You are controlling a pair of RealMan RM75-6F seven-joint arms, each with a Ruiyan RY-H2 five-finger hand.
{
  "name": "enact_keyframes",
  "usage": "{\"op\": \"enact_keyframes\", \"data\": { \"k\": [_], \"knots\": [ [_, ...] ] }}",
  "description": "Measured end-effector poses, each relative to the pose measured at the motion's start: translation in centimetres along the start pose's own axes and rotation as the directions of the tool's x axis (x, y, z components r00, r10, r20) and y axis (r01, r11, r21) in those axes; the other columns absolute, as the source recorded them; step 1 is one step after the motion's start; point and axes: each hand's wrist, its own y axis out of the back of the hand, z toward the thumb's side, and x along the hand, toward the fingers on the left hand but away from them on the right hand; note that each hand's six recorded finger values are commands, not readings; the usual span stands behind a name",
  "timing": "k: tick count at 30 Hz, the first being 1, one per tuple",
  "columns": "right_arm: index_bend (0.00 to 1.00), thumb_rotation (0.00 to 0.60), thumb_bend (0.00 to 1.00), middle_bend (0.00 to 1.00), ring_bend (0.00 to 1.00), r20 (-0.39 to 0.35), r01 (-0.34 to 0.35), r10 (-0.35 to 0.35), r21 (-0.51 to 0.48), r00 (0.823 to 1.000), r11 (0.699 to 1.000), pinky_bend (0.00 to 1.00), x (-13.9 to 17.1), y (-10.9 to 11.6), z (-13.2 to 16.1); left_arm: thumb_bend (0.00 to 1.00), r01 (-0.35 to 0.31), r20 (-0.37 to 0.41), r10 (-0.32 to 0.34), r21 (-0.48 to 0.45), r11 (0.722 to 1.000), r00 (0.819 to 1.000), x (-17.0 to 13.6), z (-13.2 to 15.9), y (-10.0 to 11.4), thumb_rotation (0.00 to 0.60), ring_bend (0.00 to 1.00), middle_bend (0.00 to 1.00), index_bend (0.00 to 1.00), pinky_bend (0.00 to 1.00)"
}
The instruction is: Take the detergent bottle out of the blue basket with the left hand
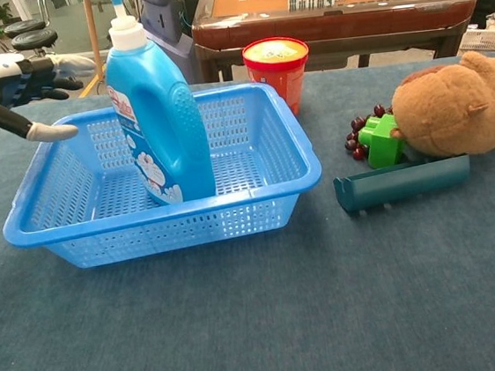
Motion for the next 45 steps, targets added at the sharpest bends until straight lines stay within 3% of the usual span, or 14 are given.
{"op": "enact_keyframes", "data": {
  "k": [12, 21, 27, 35, 45],
  "knots": [
    [0.25, 0.6, 0.18, 0.28, 0.21, 0.02, -0.011, 0.01, 0.003, 1.0, 1.0, 0.32, 0.0, -0.1, -0.5, 0.32, 0.102, 0.054, -0.093, -0.197, 0.975, 0.994, 2.9, 1.8, -1.3, 0.6, 0.0, 0.0, 0.0, 0.0],
    [0.25, 0.6, 0.18, 0.28, 0.21, 0.029, -0.014, 0.014, -0.002, 0.999, 1.0, 0.32, 0.0, -0.2, -0.8, 0.32, 0.2, 0.109, -0.174, -0.306, 0.931, 0.979, 4.1, 3.1, -2.5, 0.6, 0.0, 0.0, 0.0, 0.0],
    [0.25, 0.6, 0.18, 0.28, 0.21, 0.031, -0.019, 0.019, -0.002, 0.999, 1.0, 0.32, -0.1, -0.3, -0.8, 0.32, 0.232, 0.134, -0.195, -0.376, 0.897, 0.972, 4.3, 3.3, -3.1, 0.6, 0.01, 0.02, 0.02, 0.0],
    [0.25, 0.6, 0.18, 0.28, 0.21, 0.031, -0.022, 0.022, -0.001, 0.999, 1.0, 0.32, -0.1, -0.4, -0.8, 0.32, 0.249, 0.146, -0.208, -0.391, 0.886, 0.967, 3.9, 2.5, -3.4, 0.6, 0.04, 0.06, 0.05, 0.0],
    [0.25, 0.6, 0.19, 0.28, 0.21, 0.031, -0.025, 0.025, -0.005, 0.999, 1.0, 0.32, -0.1, -0.6, -0.9, 0.32, 0.253, 0.146, -0.212, -0.383, 0.889, 0.966, 0.6, 0.8, -2.2, 0.6, 0.04, 0.07, 0.06, 0.0]
  ]
}}
